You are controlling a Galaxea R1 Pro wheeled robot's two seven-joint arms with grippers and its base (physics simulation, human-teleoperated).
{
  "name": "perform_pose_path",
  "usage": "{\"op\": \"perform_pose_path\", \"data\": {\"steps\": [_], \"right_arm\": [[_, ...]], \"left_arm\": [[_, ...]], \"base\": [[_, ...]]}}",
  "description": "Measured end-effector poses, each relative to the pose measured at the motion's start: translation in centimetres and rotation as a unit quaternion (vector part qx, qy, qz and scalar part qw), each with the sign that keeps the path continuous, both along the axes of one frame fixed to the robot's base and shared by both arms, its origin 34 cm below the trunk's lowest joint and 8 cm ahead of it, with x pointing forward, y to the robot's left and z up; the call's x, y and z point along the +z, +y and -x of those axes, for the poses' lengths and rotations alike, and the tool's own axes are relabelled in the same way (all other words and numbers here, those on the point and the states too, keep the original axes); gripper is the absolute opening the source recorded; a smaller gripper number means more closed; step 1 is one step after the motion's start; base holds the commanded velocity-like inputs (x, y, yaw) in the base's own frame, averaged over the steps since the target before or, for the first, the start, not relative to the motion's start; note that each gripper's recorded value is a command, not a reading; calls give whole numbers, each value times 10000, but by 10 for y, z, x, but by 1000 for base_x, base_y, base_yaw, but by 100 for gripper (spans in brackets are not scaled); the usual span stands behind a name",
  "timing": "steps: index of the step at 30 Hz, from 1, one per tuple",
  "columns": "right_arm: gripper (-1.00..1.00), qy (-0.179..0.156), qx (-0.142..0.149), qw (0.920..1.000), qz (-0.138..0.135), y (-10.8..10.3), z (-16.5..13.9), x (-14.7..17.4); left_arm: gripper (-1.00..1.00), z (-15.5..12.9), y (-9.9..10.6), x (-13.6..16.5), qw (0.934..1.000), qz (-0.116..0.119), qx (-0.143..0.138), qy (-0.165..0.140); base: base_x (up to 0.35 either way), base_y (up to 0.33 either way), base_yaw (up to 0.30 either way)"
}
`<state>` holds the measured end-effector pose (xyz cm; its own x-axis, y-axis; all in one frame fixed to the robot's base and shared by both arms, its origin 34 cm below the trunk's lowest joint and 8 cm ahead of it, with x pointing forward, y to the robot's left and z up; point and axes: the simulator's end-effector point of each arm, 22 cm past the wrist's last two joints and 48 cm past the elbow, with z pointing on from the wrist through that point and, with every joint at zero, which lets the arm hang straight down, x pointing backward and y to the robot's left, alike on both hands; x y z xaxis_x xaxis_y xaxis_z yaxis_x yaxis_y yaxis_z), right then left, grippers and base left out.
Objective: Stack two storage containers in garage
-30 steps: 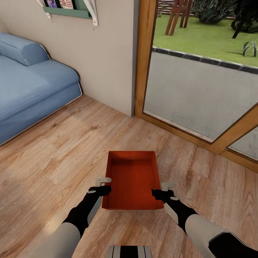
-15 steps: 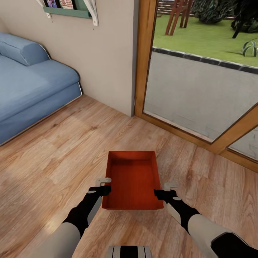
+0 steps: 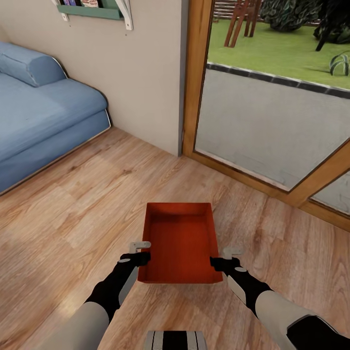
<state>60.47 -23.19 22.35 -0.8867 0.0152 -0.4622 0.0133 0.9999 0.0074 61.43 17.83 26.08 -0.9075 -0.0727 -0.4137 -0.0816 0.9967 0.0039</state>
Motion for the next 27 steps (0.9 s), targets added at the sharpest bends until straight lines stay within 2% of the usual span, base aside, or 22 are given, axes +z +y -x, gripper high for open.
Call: {"op": "perform_pose_path", "data": {"steps": [5,22,27], "right_arm": [[100,0,3,10000,-4,1,0,0],[100,-2,4,10000,-7,1,9,-37],[100,-3,7,10000,-11,1,9,-37]], "left_arm": [[100,0,1,0,10000,-2,-1,-5],[100,9,2,-37,10000,-15,2,-4],[100,8,2,-37,10000,-15,2,-9]], "base": [[0,0,0],[0,0,0],[0,0,0]]}}
